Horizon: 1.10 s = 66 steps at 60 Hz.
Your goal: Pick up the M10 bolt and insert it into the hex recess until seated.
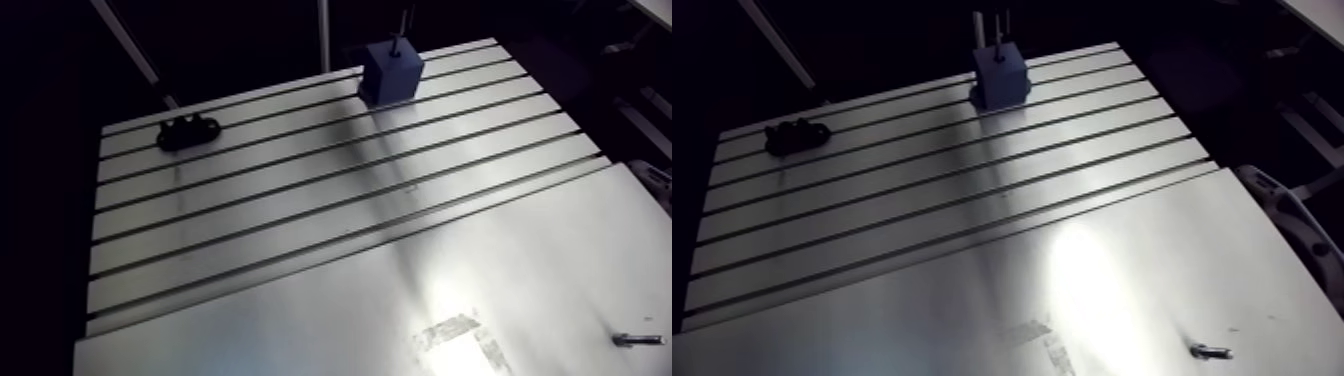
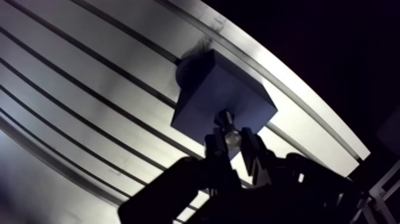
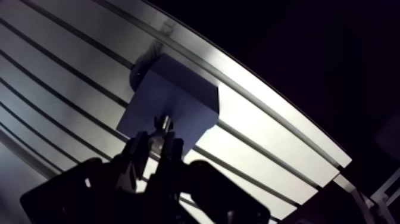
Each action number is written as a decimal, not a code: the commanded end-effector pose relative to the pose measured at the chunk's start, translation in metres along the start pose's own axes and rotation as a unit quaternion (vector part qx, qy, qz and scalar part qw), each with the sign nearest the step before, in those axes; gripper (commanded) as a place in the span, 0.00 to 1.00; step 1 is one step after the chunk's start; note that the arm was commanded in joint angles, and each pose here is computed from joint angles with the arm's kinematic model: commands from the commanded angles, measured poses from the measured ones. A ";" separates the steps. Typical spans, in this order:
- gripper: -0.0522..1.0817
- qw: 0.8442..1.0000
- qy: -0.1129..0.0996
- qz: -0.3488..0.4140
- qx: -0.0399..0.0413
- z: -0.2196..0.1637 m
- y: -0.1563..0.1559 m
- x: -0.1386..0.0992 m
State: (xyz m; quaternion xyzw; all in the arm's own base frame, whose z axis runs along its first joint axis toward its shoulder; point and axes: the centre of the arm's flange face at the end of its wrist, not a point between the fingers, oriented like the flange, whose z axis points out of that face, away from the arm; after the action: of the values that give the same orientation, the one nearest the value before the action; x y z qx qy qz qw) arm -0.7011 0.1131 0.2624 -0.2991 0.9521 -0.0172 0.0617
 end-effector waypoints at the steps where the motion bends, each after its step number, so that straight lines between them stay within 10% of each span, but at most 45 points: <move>1: 0.94 1.000 -0.001 0.000 0.001 0.002 0.001 -0.001; 66: 0.94 1.000 -0.001 0.002 0.006 0.007 0.000 -0.003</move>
State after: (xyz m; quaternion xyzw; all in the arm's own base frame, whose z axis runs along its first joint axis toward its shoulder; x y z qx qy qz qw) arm -0.6984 0.1154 0.2564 -0.2966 0.9525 -0.0210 0.0653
